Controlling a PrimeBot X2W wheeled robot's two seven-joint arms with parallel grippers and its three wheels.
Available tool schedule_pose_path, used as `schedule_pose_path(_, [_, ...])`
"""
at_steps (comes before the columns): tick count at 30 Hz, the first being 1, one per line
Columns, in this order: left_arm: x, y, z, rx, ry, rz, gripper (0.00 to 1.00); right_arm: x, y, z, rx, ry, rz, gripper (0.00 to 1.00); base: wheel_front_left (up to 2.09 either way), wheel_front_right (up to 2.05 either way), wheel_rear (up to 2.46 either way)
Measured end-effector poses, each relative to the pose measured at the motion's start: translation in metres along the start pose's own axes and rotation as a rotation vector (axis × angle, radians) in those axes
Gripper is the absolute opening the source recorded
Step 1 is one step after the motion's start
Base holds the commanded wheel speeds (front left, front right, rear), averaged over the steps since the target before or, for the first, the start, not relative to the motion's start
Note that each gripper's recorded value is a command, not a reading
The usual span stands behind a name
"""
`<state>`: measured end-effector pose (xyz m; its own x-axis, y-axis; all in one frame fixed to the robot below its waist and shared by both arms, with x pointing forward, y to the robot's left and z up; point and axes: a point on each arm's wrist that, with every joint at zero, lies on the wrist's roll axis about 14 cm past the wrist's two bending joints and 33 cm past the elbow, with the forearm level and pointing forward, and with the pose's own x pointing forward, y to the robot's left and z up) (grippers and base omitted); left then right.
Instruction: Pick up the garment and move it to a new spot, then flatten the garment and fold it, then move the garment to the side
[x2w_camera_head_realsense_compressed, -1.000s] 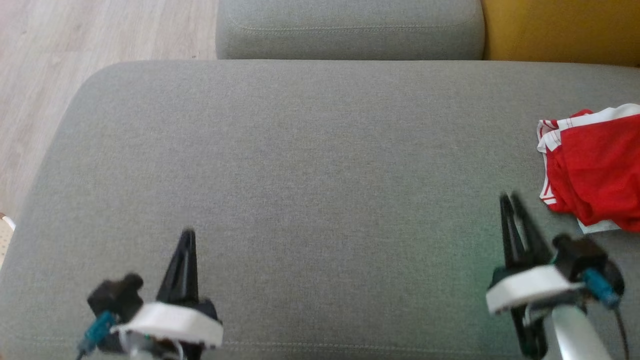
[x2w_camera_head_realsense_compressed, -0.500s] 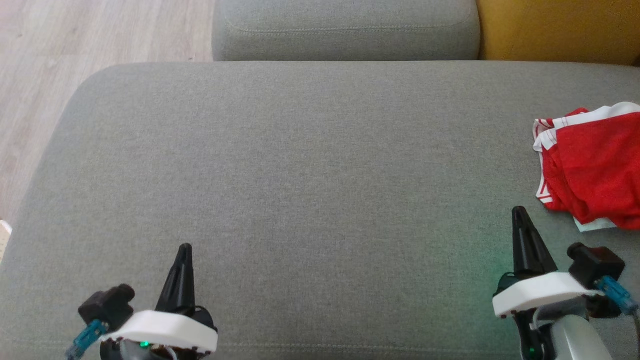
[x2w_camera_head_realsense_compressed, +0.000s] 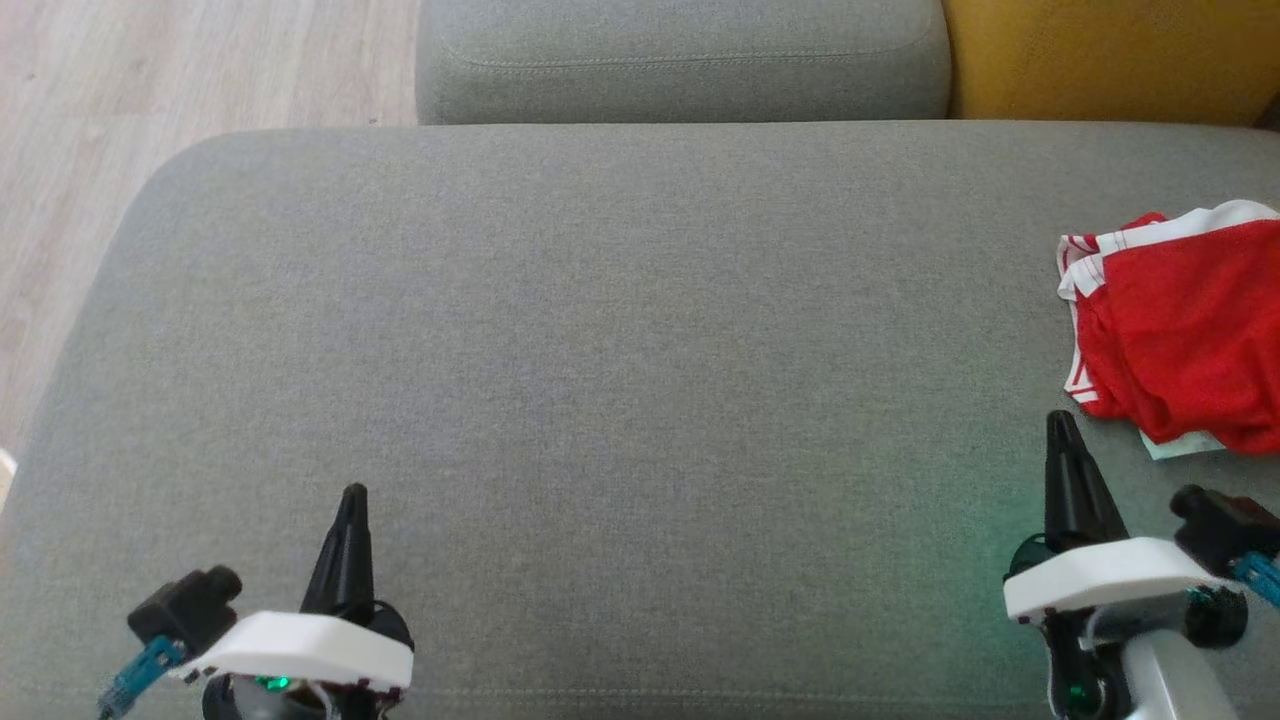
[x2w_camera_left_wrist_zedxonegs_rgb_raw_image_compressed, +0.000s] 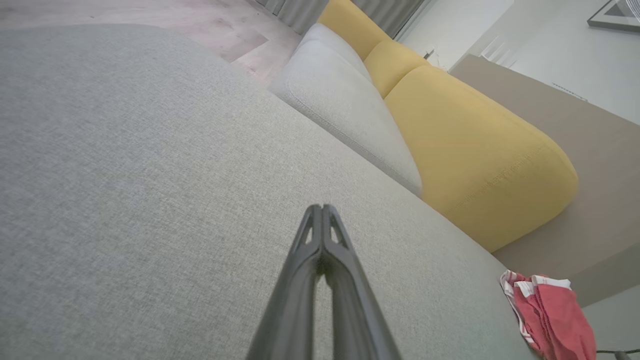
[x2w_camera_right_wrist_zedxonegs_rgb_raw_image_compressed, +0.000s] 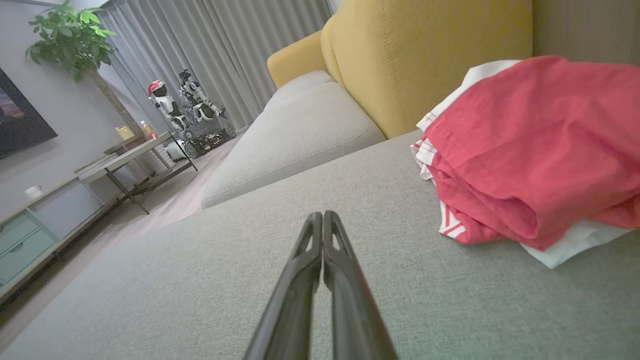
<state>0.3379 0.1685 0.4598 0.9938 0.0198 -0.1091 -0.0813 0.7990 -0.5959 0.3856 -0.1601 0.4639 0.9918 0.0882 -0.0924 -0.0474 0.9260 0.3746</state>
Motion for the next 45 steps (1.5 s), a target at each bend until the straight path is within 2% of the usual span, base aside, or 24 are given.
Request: schedule_pose_path(45, [0.015,0.007,0.006,-0.422,0.037,0.027,0.0,-0.006,-0.023,0.012,0.544,-0.029,-0.091,0.0,0.0,0.0,0.0])
